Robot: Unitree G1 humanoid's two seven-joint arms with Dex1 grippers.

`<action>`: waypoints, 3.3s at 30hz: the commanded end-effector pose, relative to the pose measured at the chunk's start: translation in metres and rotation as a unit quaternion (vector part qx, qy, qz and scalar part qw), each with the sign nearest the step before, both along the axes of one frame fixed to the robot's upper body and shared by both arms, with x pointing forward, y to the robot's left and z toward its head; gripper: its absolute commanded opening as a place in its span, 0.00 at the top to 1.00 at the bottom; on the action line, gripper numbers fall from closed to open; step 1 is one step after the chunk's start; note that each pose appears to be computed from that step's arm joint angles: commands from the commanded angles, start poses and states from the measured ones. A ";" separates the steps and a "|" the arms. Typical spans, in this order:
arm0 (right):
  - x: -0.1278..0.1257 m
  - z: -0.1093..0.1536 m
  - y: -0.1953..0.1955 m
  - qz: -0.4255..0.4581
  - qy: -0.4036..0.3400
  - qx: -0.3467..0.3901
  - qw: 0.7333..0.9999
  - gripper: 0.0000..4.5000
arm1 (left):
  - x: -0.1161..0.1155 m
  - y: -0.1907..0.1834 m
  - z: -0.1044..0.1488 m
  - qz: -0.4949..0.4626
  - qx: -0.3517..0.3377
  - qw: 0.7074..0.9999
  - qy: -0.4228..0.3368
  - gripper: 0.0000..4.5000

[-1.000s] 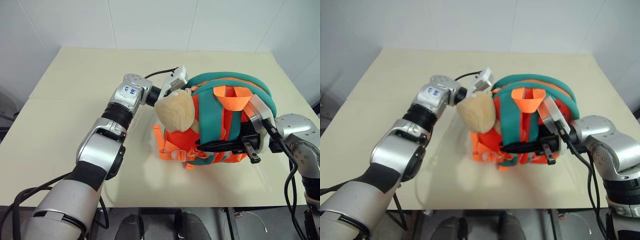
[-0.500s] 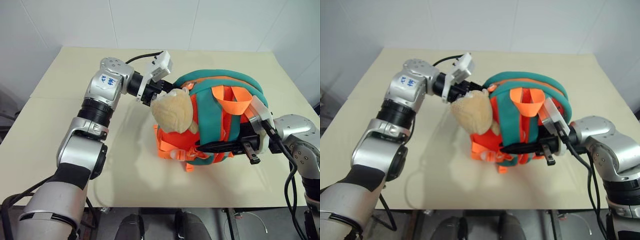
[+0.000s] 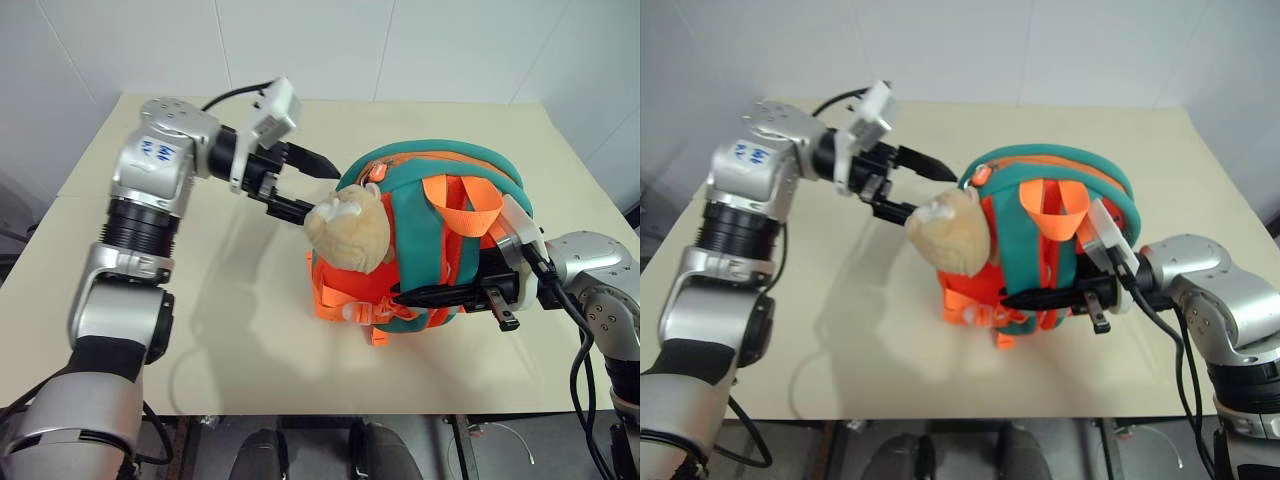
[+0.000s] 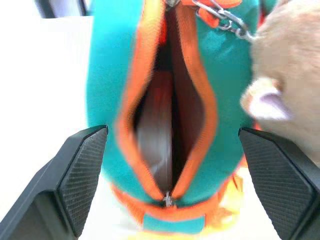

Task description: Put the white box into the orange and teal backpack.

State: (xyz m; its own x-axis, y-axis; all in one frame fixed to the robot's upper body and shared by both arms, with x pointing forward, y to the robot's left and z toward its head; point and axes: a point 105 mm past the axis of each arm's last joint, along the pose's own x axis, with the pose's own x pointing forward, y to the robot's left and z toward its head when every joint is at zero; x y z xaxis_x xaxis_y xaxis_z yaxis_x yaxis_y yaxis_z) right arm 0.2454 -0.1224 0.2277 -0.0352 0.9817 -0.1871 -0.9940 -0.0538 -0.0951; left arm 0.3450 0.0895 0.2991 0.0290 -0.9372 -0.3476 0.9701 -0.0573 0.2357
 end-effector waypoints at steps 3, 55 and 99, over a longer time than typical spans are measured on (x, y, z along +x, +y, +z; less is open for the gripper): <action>-0.002 0.009 -0.004 -0.008 -0.030 -0.001 1.000 0.88 | -0.008 0.027 0.018 0.020 -0.037 0.999 0.002 0.01; 0.006 0.010 -0.001 -0.024 -0.040 0.007 0.999 0.88 | -0.056 -0.052 -0.018 0.021 -0.092 0.991 0.095 0.41; 0.004 -0.006 -0.015 -0.057 -0.024 0.003 0.998 0.88 | -0.010 0.081 -0.036 0.106 0.073 0.986 0.104 0.84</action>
State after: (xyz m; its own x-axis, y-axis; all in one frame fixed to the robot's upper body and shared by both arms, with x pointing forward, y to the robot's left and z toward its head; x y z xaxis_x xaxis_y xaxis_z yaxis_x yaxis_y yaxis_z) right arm 0.2506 -0.1319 0.2110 0.0600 0.9805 -0.1874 -0.9951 0.0441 -0.0880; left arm 0.3350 0.1586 0.2656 0.1251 -0.8801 -0.4579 0.9919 0.1206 0.0392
